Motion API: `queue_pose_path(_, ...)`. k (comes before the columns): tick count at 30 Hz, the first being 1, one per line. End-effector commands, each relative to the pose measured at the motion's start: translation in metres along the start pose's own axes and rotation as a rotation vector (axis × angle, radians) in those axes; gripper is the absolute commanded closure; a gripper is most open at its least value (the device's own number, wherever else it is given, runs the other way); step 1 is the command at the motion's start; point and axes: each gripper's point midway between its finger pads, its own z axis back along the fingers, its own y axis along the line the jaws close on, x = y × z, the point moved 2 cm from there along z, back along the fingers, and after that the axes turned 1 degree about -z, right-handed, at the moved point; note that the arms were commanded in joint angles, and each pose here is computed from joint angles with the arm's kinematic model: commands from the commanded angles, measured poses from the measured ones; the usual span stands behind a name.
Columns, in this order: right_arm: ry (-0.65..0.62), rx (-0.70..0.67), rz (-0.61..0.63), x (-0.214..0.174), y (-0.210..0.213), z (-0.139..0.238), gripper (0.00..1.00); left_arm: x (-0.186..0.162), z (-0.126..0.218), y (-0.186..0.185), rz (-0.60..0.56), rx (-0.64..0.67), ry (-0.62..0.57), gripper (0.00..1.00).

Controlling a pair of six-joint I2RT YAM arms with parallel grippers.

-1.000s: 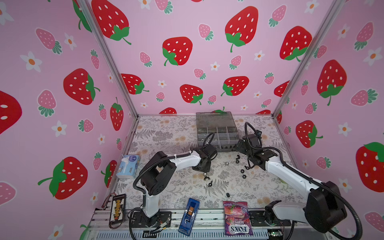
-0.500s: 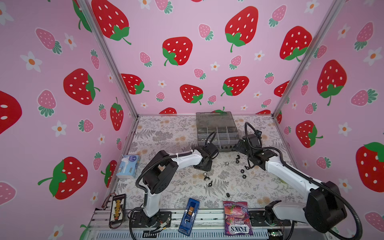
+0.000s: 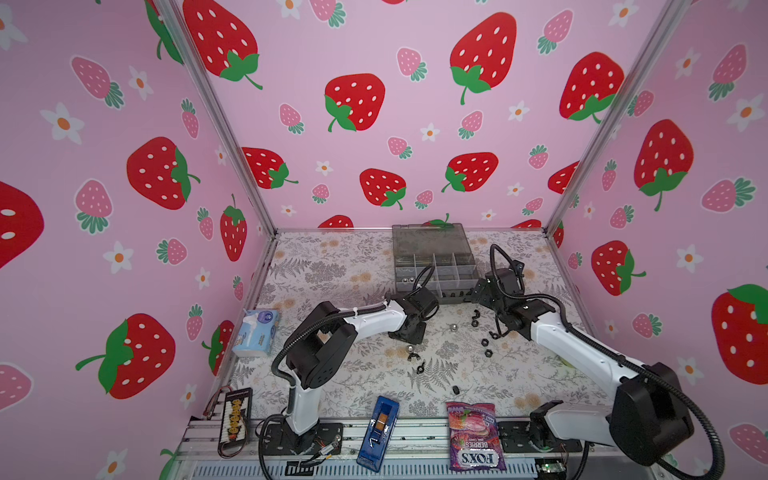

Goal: Sort the screws and nuts into containers
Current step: 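Lift the silver hex nut off the table with the left gripper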

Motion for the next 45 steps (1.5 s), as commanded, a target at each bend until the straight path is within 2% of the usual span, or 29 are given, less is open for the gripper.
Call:
queue_pose_path(1,0.008,-0.035,-0.014,-0.005,-0.01,-0.001,0.0,-0.02,-0.012,0.01,-0.012,0.063,0.08,0.69)
queue_pose_path(8,0.009,-0.031,-0.016,-0.004,-0.008,-0.001,0.0,-0.025,-0.012,0.014,-0.024,0.097,0.123,0.69)
queue_pose_path(19,0.009,-0.035,-0.017,-0.005,-0.009,-0.002,0.0,-0.038,-0.011,0.021,-0.114,0.15,0.255,0.69)
queue_pose_path(24,0.01,-0.038,-0.017,-0.006,-0.01,-0.003,0.0,-0.041,-0.016,0.02,-0.118,0.151,0.275,0.78)
queue_pose_path(33,0.016,-0.041,-0.009,-0.005,-0.01,-0.004,0.0,-0.03,-0.009,0.016,-0.114,0.129,0.225,0.86)
queue_pose_path(45,0.005,-0.038,-0.01,-0.004,-0.011,-0.003,0.0,0.004,0.021,0.019,-0.085,0.123,0.068,0.86)
